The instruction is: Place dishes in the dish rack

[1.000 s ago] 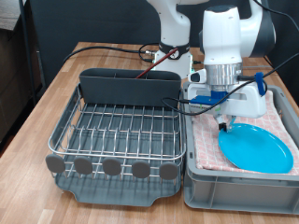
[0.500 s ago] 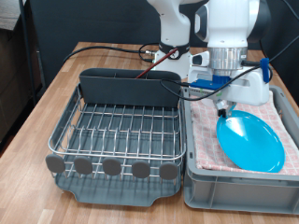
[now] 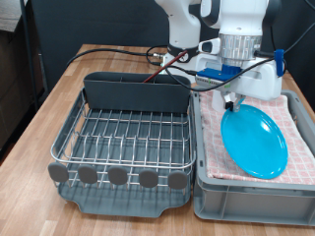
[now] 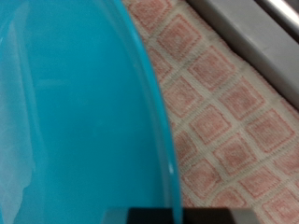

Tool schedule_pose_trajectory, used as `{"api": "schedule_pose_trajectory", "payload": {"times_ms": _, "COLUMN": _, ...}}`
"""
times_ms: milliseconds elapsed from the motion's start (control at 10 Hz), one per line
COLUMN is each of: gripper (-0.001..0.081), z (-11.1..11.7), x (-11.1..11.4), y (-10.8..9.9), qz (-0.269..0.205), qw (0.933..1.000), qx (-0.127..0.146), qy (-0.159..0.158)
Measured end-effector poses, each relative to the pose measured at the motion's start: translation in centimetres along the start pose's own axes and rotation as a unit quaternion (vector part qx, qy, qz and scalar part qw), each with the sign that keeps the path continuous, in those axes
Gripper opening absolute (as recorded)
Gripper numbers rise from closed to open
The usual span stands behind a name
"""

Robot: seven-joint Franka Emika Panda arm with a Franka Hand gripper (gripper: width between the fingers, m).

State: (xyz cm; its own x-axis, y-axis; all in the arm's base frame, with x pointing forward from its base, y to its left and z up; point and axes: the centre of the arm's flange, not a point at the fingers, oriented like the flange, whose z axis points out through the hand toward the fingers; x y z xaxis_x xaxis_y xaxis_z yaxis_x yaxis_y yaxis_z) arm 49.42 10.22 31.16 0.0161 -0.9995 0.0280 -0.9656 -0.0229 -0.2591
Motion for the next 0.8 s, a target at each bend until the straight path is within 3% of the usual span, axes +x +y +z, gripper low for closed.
{"api": "schedule_pose_trajectory", "payload": {"times_ms": 400, "gripper": 0.0019, "z": -4.0, "x": 0.1, "y": -0.4, "qz": 0.001, "qw": 0.9988, "qx": -0.031, "qy": 0.038}}
{"api": "schedule_pose_trajectory", "payload": {"times_ms": 800, "gripper": 0.0019, "z": -9.1, "x": 0.4, "y": -1.3, "qz": -0.001, "qw": 0.9928, "qx": -0.092, "qy": 0.078}}
